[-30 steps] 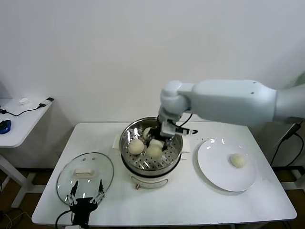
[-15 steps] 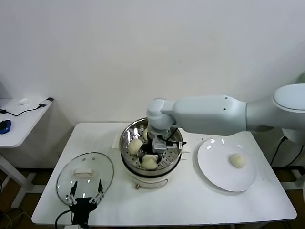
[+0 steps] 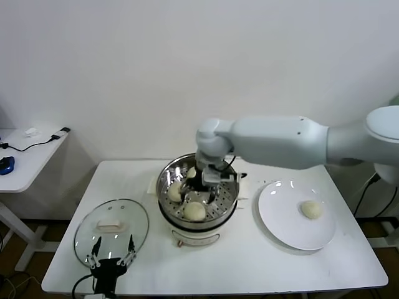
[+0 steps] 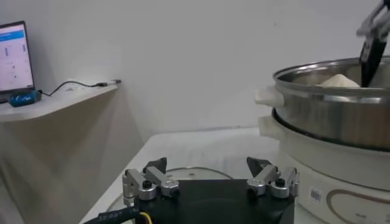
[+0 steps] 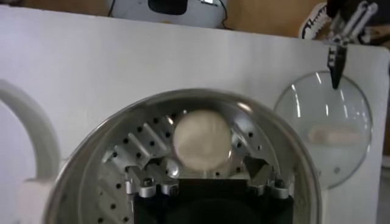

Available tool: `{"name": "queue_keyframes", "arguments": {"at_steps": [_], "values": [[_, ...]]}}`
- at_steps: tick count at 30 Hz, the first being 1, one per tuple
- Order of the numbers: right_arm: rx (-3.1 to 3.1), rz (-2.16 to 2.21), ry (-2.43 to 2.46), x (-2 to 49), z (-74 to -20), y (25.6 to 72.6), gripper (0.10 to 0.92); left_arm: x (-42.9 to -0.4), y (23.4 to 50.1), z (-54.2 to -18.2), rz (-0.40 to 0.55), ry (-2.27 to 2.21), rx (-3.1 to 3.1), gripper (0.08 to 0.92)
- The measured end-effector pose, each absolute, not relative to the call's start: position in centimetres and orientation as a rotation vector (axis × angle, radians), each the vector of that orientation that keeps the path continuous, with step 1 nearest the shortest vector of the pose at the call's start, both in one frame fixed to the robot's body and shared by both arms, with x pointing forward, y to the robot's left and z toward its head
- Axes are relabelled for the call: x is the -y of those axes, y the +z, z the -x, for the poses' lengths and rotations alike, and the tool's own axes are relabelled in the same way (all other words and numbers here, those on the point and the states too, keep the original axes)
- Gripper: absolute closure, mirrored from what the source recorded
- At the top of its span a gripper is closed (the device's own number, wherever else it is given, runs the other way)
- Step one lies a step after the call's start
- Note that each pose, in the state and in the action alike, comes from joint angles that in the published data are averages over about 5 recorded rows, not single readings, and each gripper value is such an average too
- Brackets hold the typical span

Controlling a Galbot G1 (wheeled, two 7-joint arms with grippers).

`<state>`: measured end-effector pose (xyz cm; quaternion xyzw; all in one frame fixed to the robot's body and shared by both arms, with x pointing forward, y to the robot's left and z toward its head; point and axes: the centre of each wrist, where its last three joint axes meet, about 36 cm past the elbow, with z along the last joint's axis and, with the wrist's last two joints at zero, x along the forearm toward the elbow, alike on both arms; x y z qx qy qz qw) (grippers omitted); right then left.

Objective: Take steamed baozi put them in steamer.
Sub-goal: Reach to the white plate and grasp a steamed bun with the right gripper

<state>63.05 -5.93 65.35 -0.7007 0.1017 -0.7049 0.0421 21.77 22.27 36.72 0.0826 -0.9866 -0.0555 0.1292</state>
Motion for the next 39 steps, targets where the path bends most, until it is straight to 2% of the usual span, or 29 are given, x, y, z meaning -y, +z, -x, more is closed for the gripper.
{"name": "queue_keyframes", "arguments": {"at_steps": [8,14,19,24,31,39], "values": [[-0.857,2.213,-2.328,17.4,-67.3,70.7,0.200,-22.2,36.9,-21.9,-0.235,-0.158,2.875,0.177],[-1.388,2.221,-2.422,28.3,-67.9,70.3,0.200,-22.0,36.9,-22.1,-0.229,-0.154,2.881,0.177],[-1.795,2.220,-2.415,36.4,-66.9,66.7,0.200,-22.0,36.7,-22.3,-0.231,-0.154,2.875,0.177],[-2.101,2.230,-2.374,42.0,-65.2,61.5,0.200,-22.2,36.5,-22.3,-0.241,-0.156,2.866,0.177],[-2.375,2.235,-2.322,46.2,-63.6,55.5,0.200,-22.3,36.2,-22.1,-0.254,-0.157,2.854,0.177],[-2.542,2.222,-2.302,48.3,-63.3,51.1,0.208,-22.4,35.9,-21.9,-0.267,-0.159,2.843,0.177]]}}
